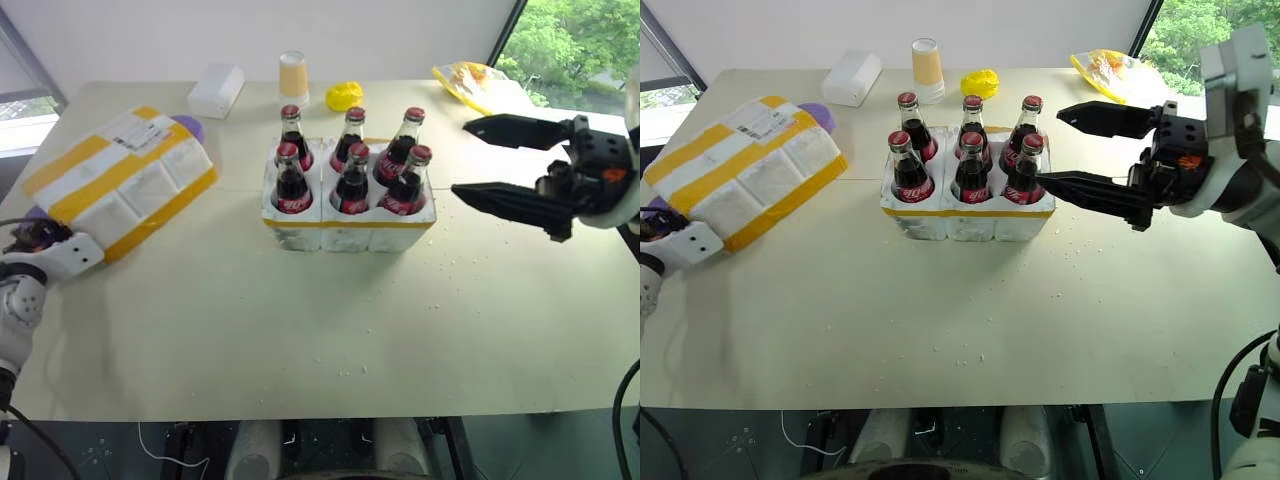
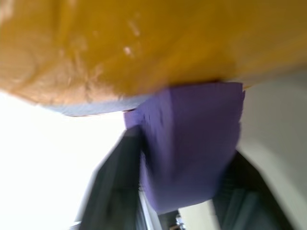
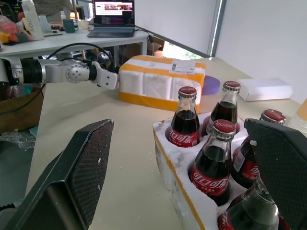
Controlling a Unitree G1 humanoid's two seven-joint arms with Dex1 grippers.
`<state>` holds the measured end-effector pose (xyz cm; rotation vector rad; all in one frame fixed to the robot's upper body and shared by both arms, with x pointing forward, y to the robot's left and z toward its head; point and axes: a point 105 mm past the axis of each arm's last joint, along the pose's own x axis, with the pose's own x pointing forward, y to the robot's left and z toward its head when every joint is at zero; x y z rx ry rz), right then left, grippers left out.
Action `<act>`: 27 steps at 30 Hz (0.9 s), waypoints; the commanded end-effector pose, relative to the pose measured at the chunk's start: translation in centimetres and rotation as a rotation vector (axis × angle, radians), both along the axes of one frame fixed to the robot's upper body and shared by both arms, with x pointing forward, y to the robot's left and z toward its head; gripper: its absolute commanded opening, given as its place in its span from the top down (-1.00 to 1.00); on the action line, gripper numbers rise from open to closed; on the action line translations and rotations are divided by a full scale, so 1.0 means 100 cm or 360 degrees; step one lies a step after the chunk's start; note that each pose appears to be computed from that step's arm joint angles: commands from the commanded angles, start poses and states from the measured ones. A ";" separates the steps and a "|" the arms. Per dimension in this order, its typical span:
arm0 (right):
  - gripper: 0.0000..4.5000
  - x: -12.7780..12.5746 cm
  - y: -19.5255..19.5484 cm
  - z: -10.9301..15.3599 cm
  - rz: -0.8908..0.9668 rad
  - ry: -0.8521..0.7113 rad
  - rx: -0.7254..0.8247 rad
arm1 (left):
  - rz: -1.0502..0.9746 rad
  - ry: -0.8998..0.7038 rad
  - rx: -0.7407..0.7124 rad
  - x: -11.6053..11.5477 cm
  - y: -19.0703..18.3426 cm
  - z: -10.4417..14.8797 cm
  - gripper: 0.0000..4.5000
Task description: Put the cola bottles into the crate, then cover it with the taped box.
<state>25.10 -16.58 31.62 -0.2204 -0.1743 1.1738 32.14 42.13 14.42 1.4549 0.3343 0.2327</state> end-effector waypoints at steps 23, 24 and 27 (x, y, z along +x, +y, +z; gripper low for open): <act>-1.00 0.006 -0.024 -0.016 -0.0270 -0.0026 -0.0150 | -0.1346 -0.0611 -0.0198 0.064 -0.216 0.217 0.79; -1.00 0.006 -0.025 -0.016 -0.0281 -0.0028 -0.0147 | -0.1432 -0.0575 -0.0184 0.066 -0.229 0.218 0.79; -1.00 0.003 -0.027 -0.017 -0.0319 -0.0034 -0.0135 | -0.1544 -0.0463 -0.0100 0.073 -0.246 0.212 0.79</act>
